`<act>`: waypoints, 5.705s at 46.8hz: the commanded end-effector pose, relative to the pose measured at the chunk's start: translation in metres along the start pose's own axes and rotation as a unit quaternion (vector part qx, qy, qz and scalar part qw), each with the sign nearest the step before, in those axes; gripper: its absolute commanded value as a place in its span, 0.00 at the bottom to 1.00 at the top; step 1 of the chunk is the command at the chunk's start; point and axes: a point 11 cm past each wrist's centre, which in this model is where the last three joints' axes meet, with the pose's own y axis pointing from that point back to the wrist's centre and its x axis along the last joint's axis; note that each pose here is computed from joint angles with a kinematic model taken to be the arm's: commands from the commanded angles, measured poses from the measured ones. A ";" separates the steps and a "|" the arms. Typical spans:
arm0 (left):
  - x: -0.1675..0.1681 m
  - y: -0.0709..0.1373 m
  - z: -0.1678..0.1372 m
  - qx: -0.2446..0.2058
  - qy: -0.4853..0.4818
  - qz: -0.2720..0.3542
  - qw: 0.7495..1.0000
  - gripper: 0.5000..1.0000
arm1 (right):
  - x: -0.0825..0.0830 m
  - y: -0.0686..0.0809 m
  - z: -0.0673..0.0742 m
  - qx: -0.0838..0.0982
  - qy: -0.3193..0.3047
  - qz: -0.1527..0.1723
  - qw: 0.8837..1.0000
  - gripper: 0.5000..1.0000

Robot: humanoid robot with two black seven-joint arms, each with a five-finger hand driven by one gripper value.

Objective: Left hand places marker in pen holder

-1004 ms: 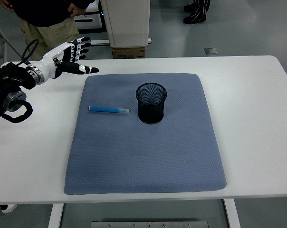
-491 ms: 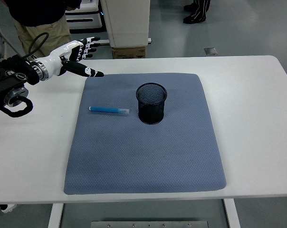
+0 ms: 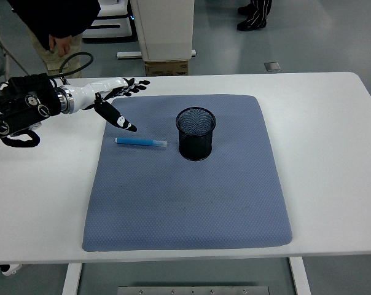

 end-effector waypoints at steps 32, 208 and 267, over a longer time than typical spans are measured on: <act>-0.046 -0.034 0.005 0.024 -0.128 -0.097 0.987 1.00 | 0.000 0.000 0.000 0.000 0.000 0.000 1.000 1.00; -0.060 -0.040 0.002 0.055 -0.224 -0.144 0.962 0.17 | 0.000 0.000 0.000 0.000 0.000 0.000 1.000 1.00; -0.060 -0.043 0.005 0.053 -0.228 -0.141 0.962 0.00 | 0.000 0.000 0.000 0.000 0.000 0.000 1.000 1.00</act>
